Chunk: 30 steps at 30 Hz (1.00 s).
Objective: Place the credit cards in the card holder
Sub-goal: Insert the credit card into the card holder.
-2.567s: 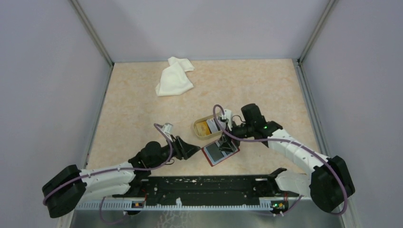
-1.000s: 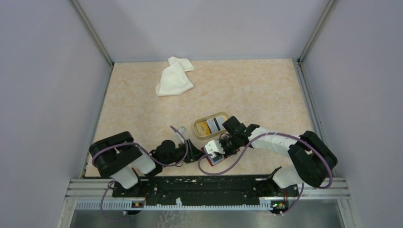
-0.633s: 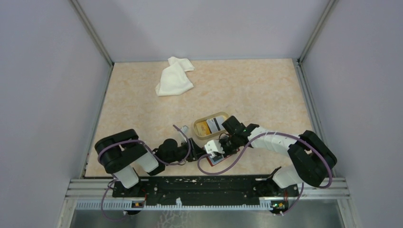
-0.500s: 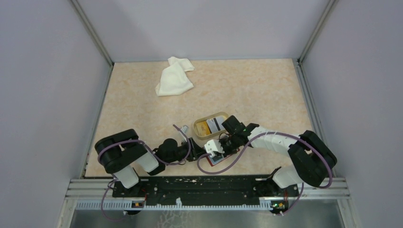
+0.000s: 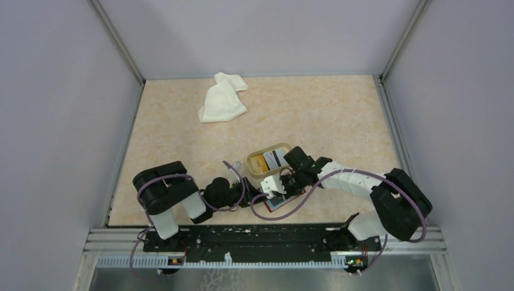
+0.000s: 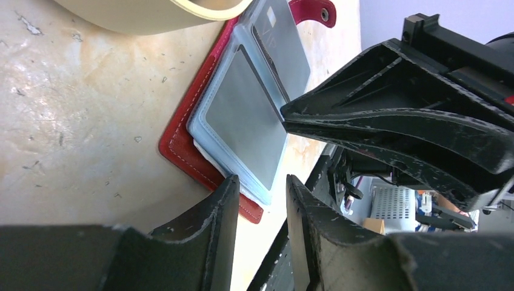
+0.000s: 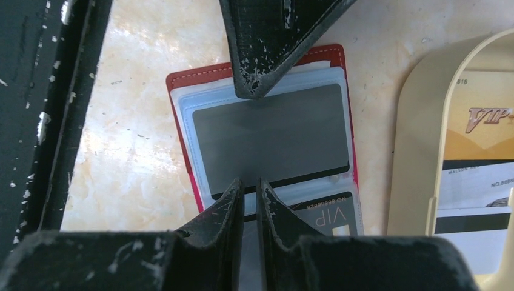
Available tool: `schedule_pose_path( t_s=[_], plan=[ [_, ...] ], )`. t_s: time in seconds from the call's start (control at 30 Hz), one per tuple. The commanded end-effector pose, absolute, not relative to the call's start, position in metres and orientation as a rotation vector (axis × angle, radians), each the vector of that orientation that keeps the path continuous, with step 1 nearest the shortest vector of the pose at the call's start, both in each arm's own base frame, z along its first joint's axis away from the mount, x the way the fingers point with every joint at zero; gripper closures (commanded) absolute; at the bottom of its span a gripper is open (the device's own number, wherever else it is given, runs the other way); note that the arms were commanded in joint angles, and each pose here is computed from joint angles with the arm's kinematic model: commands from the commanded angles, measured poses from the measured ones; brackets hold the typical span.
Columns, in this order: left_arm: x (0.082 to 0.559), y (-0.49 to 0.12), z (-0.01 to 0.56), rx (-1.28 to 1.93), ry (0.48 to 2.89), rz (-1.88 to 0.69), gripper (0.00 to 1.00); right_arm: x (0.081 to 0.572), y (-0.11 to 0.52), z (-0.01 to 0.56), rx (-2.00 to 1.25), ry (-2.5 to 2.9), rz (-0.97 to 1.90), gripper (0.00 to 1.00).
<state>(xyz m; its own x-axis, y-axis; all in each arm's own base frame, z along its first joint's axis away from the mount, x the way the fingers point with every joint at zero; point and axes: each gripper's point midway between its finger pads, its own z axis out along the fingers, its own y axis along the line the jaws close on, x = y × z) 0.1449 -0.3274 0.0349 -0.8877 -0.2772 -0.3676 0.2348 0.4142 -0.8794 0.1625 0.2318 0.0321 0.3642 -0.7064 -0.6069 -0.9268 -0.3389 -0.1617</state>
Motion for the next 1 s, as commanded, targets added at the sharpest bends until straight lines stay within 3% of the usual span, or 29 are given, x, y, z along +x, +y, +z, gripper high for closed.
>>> schedule_pose_path(
  t_s=[0.0, 0.97],
  plan=[
    [0.151, -0.335, 0.047, -0.046, 2.145, -1.528, 0.59, 0.173, 0.233, 0.028, -2.14, 1.441, 0.561, 0.87],
    [0.15, -0.331, 0.068, -0.037, 2.098, -1.55, 0.6, 0.164, 0.229, 0.009, -2.225, 1.494, 0.57, 0.87]
  ],
)
